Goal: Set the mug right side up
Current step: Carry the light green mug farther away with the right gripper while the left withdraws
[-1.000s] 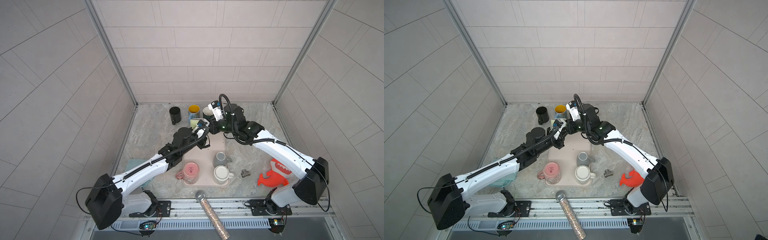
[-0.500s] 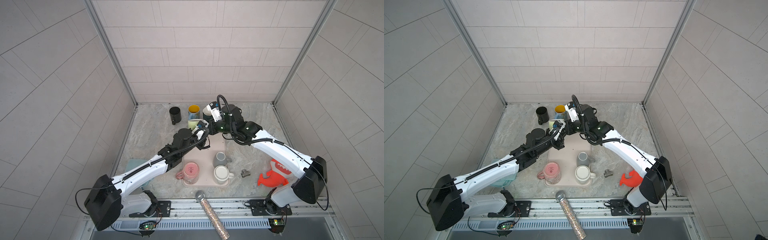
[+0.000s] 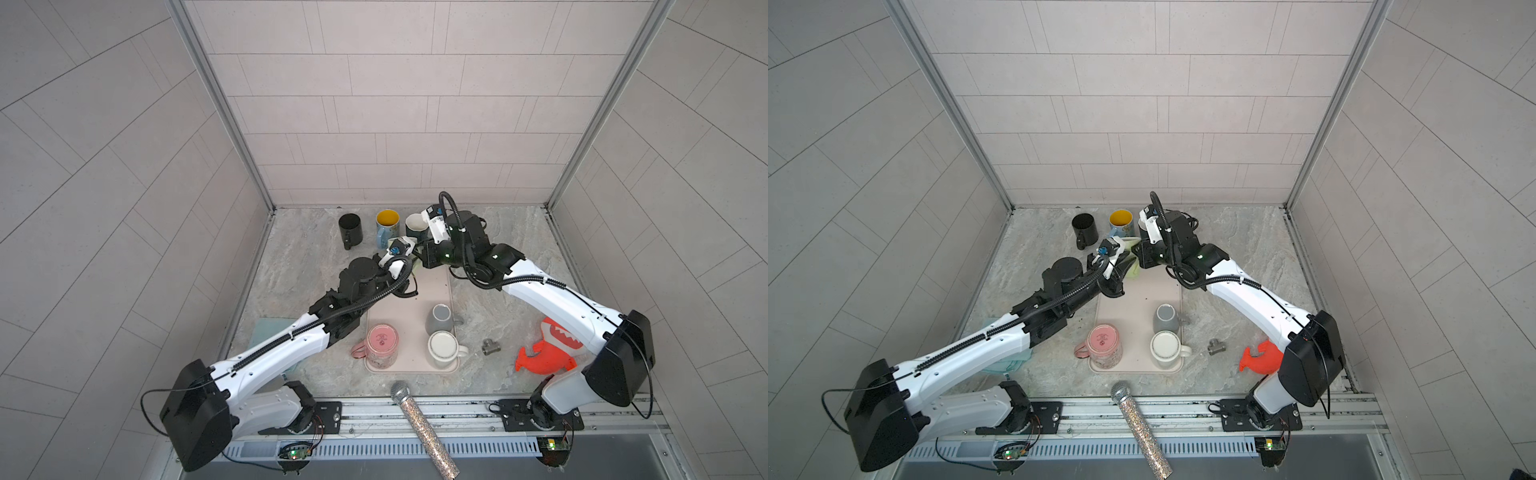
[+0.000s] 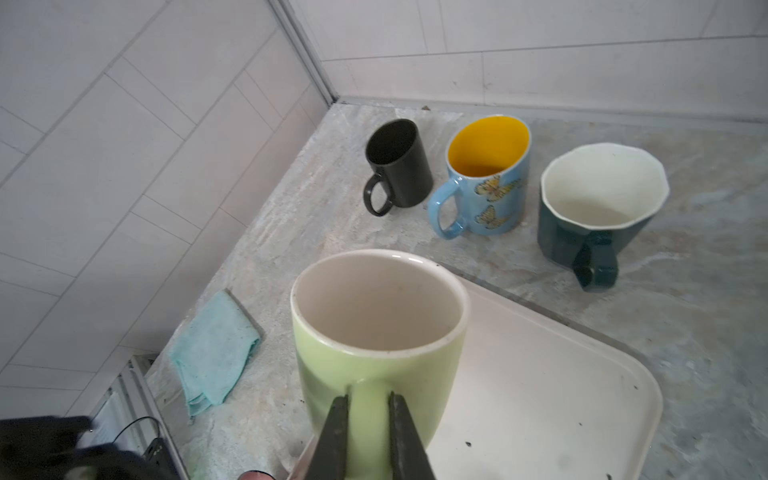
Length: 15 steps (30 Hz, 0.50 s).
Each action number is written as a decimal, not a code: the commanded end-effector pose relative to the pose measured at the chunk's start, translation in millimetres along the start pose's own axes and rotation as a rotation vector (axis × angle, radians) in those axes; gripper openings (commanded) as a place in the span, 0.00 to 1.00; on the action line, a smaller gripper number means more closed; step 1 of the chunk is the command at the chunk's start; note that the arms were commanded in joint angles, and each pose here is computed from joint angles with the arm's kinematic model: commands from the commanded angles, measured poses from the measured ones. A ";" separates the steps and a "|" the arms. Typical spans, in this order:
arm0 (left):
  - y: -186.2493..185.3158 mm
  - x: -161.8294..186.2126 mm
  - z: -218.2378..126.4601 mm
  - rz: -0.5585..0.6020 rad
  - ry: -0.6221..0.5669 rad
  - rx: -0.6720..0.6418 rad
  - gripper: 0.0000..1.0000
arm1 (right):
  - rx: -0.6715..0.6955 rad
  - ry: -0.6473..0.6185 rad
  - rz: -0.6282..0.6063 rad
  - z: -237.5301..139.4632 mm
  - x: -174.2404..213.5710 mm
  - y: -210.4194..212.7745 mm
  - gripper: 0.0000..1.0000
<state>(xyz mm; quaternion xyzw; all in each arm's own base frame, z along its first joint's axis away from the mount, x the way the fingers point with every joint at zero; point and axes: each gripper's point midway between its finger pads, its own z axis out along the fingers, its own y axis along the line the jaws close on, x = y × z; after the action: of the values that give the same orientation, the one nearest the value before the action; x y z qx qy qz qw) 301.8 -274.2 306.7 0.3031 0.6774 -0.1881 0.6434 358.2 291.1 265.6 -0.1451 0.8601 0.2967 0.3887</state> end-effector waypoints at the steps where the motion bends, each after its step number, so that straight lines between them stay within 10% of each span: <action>1: 8.6 -37.0 -7.5 0.003 -0.106 -0.036 0.30 | -0.017 -0.069 -0.026 -11.8 -16.6 11.0 0.00; 15: 56.7 -19.6 -5.1 -0.099 0.052 -0.288 0.37 | 0.203 -0.176 -0.072 -44.3 -40.3 -43.9 0.00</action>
<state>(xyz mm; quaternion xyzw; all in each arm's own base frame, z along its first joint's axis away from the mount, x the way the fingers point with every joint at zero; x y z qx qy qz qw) 320.2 -251.0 319.6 0.2379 0.7043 -0.1393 0.6541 369.9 253.5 254.9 -0.1263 0.8754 0.2289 0.4067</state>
